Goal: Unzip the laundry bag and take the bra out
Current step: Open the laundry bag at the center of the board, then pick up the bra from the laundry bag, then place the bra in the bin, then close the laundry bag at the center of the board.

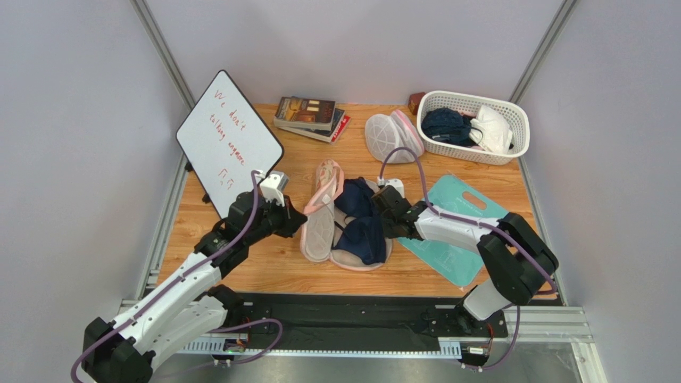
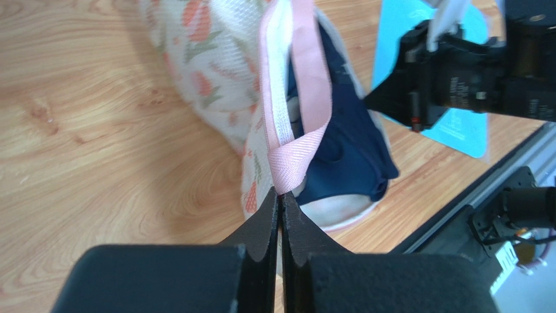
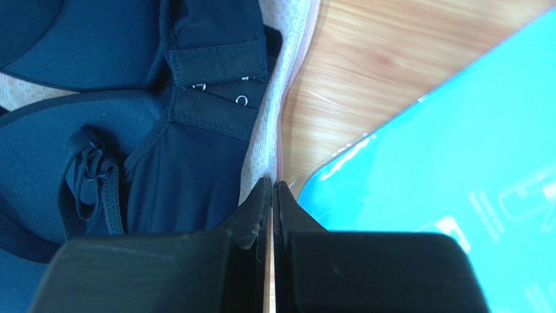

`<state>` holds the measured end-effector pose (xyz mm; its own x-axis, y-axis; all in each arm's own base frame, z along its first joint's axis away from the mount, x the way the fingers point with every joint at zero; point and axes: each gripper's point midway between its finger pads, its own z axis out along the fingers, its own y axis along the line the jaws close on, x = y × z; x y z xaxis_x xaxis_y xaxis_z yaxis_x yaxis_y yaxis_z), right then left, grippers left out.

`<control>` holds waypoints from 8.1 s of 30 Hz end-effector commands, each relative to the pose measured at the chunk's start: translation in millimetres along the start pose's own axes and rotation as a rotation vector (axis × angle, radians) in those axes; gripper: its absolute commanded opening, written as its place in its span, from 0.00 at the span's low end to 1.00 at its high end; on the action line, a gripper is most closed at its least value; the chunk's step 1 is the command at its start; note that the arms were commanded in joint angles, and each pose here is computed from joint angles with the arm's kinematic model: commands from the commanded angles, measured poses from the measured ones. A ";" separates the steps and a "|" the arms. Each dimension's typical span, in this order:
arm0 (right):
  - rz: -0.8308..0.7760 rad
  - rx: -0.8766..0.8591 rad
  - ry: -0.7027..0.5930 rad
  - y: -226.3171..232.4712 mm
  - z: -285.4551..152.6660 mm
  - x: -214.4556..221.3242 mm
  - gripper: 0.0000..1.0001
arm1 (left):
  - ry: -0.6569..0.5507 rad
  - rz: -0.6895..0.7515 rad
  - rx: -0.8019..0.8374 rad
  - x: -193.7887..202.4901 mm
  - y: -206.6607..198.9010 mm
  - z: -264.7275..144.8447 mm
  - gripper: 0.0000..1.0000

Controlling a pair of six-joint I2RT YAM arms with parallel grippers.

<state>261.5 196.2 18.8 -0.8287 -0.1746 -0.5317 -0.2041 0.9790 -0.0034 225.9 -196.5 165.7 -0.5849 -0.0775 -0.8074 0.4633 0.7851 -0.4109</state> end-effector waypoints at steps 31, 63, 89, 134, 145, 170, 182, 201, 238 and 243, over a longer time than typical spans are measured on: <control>0.082 0.040 -0.086 -25.7 -42.9 -30.0 0.35 | 0.100 -0.076 -0.361 27.0 53.7 -55.4 1.00; 0.061 -0.287 0.140 27.3 -34.7 31.7 0.81 | 0.065 0.025 -0.224 -11.5 25.4 -56.0 1.00; 0.024 -0.251 -0.300 -14.6 -201.1 -109.1 0.00 | 0.051 0.090 -0.230 -16.3 26.7 -66.5 1.00; 0.404 0.312 -0.406 -322.6 -56.4 -341.7 1.00 | 0.057 0.147 -0.357 -18.8 53.0 -70.8 1.00; 0.390 0.195 -0.501 -282.0 -152.6 -318.2 1.00 | 0.019 0.138 -0.349 -23.7 50.3 -75.2 1.00; 0.211 -0.195 -0.072 -36.5 -67.3 -50.0 0.74 | -0.026 0.128 -0.307 -27.4 42.0 -80.4 1.00; 0.186 -0.185 0.051 -33.2 -24.9 -14.9 0.45 | -0.025 0.127 -0.304 -26.9 41.6 -80.3 1.00; 0.151 -0.162 0.130 -34.8 -4.9 1.3 0.11 | -0.018 0.132 -0.301 -26.2 41.5 -79.0 1.00; -0.004 0.011 -0.168 -51.0 -153.9 -126.8 0.00 | -0.046 0.130 -0.265 -29.0 34.3 -83.5 1.00; -0.027 -0.049 -0.179 -7.9 -147.7 -125.3 0.00 | -0.045 0.129 -0.262 -29.0 33.7 -83.0 1.00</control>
<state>284.7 163.7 201.5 -0.7446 -0.2154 -0.6319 -0.2490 0.9678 -0.0365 201.2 -114.4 205.9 -0.5117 0.0265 -0.8588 0.3357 0.9262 -0.1714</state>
